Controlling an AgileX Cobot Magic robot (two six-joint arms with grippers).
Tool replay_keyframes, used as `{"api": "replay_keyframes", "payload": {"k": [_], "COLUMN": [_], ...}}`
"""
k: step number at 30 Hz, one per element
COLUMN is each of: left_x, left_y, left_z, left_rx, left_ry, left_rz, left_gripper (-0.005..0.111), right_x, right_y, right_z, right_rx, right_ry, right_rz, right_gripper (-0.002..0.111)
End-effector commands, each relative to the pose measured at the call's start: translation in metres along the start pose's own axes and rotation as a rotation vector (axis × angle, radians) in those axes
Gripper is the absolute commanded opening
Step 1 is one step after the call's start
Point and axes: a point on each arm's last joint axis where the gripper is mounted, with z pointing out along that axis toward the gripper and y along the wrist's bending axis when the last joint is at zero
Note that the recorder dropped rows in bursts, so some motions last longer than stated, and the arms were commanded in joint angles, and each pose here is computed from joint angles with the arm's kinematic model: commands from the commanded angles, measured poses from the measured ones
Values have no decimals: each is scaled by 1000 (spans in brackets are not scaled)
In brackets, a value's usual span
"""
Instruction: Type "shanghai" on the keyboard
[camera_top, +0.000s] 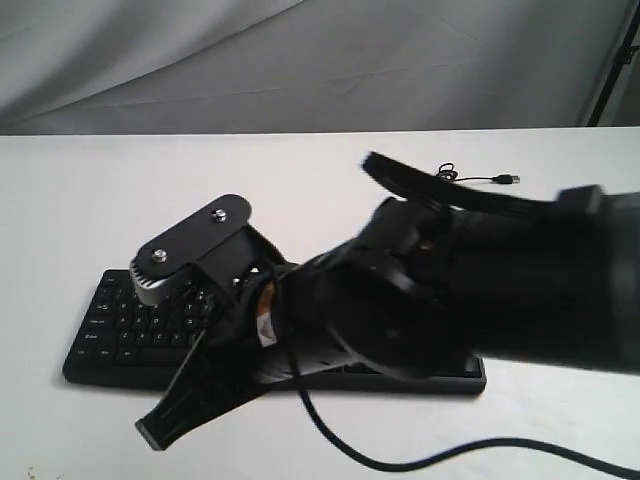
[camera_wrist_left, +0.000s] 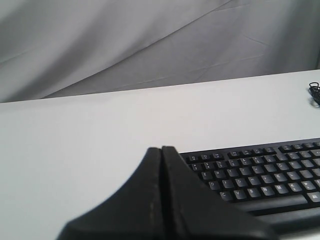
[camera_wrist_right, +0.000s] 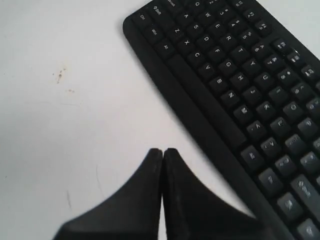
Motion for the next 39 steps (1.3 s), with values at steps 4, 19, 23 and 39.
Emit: {"api": "replay_keyframes", "payload": {"k": [4,19,23,39], "left_x": [1,1,1,1], "left_y": [0,0,0,0], "left_z": [0,0,0,0], "left_rx": [4,4,4,4], "left_ry": [-4,-4,-4,-4], "left_rz": [-1,-1,-1,-1], "left_gripper": [0,0,0,0], "right_x": [-55,-89,-83,-79], "right_y": [6,-22,-27,-34], "right_z": [40,153,161,169], "right_rx": [-6,-15,3,27], "right_ry": [-37,-32,-16,-10], "right_rz": [-112,-95,-133,-197], "right_gripper": [0,0,0,0]}}
